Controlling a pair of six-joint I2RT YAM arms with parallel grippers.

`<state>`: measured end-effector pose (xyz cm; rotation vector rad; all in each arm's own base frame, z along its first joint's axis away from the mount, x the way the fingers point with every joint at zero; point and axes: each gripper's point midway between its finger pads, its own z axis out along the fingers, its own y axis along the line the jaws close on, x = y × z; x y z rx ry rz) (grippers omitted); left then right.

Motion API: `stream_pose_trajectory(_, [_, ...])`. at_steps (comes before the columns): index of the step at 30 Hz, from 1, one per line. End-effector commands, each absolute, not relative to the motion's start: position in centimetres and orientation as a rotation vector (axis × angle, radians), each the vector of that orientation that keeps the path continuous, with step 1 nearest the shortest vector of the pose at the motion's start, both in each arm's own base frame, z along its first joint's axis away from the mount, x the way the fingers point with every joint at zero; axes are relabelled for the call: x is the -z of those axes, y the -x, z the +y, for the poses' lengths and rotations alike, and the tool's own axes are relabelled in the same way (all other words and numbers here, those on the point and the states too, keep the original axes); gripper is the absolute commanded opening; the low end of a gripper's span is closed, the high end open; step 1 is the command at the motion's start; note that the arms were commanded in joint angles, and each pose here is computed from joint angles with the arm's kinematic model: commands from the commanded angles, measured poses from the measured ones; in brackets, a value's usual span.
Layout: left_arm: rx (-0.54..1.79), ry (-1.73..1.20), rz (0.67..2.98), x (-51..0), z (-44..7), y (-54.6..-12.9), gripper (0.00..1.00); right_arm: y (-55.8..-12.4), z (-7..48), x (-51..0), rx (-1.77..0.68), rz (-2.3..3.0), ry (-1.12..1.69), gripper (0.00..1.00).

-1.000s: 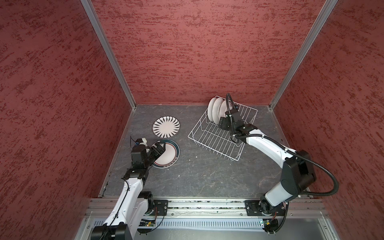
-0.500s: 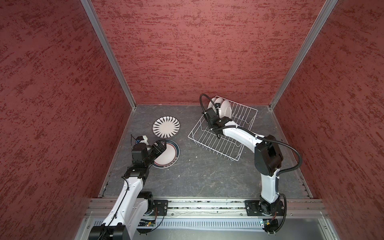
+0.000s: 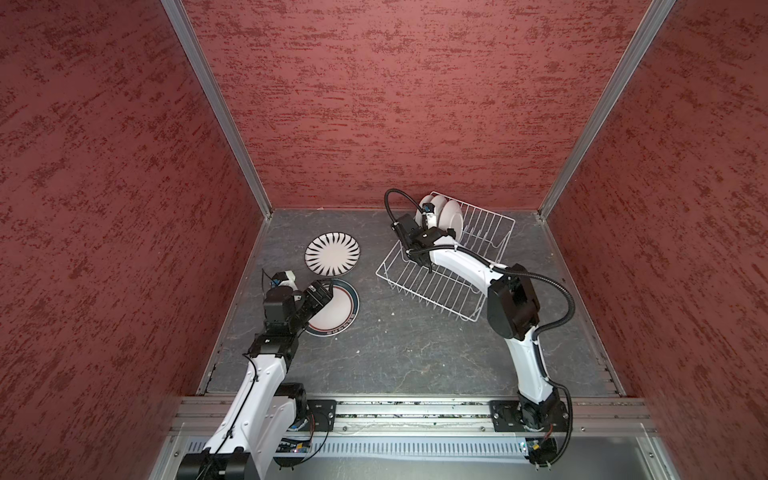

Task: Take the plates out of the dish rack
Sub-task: 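Move the right gripper down beside the white bowls to the orange-printed plate, then close the right gripper on the rim of the orange-printed plate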

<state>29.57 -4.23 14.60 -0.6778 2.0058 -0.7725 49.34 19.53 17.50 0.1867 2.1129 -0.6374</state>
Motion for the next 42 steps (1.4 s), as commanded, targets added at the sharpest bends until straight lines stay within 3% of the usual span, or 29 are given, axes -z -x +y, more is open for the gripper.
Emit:
stream_pose_trajectory(1, [0.774,0.664,1.998,-15.2,-4.4,-29.6,0.95,-50.2,19.5,-18.9,0.692,2.050,-0.186,0.95])
stream_pose_trajectory(27, [0.808,0.688,2.007,-14.4,-4.7,-28.5,0.95,-52.4,16.0,-18.1,0.905,1.983,-0.232,0.94])
stream_pose_trajectory(38, [0.810,0.691,2.006,-14.3,-4.7,-28.3,0.94,-52.8,15.6,-17.8,0.936,1.970,-0.223,0.54])
stream_pose_trajectory(42, [0.810,0.693,2.009,-14.2,-4.7,-28.4,0.94,-53.0,15.5,-17.7,0.951,1.962,-0.217,0.49])
